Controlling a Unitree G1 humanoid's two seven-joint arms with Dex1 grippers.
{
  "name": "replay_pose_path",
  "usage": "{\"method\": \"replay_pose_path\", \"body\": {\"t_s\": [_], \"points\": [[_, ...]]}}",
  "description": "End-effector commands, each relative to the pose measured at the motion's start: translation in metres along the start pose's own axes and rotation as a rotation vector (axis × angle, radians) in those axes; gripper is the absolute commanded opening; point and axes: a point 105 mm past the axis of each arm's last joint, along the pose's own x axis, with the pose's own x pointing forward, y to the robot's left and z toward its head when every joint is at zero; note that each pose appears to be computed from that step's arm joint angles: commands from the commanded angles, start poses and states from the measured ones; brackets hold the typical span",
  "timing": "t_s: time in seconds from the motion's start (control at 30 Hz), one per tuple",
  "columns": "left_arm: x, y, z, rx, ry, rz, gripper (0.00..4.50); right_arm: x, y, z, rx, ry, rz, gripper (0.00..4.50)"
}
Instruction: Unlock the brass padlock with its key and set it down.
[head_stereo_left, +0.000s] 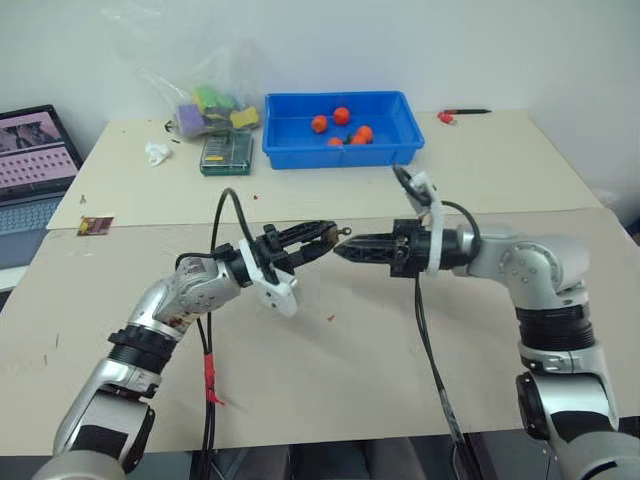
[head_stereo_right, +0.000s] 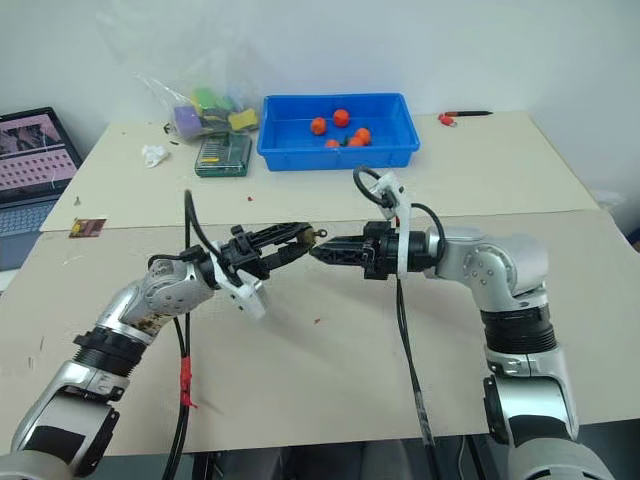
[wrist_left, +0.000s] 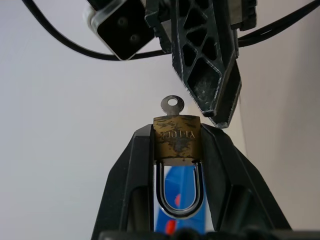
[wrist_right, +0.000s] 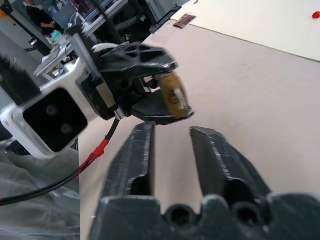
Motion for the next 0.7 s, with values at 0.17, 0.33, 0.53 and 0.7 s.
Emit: {"method": "replay_pose_path", "body": {"t_s": [0.17,0.33,0.53,0.7], "points": [[0.000,0.008,0.009,-0.085,-0.030,-0.022,0.81,-0.017,0.001,0.024,-0.140,-0.035,-0.027,2.50],[0.003,0.008,0.011,-0.081,-0.041,-0.027,0.81,-0.020,-0.002,0.029,-0.147,-0.052,-0.043,2.50],[0.009,0.006,0.016,-0.064,-0.068,-0.030,0.81,-0.018,-0.002,0.026,-0.142,-0.045,-0.035,2.50],[0.014,0.009,0.015,-0.053,-0.075,-0.019,0.81,-0.016,0.000,0.021,-0.132,-0.030,-0.017,2.50]]}}
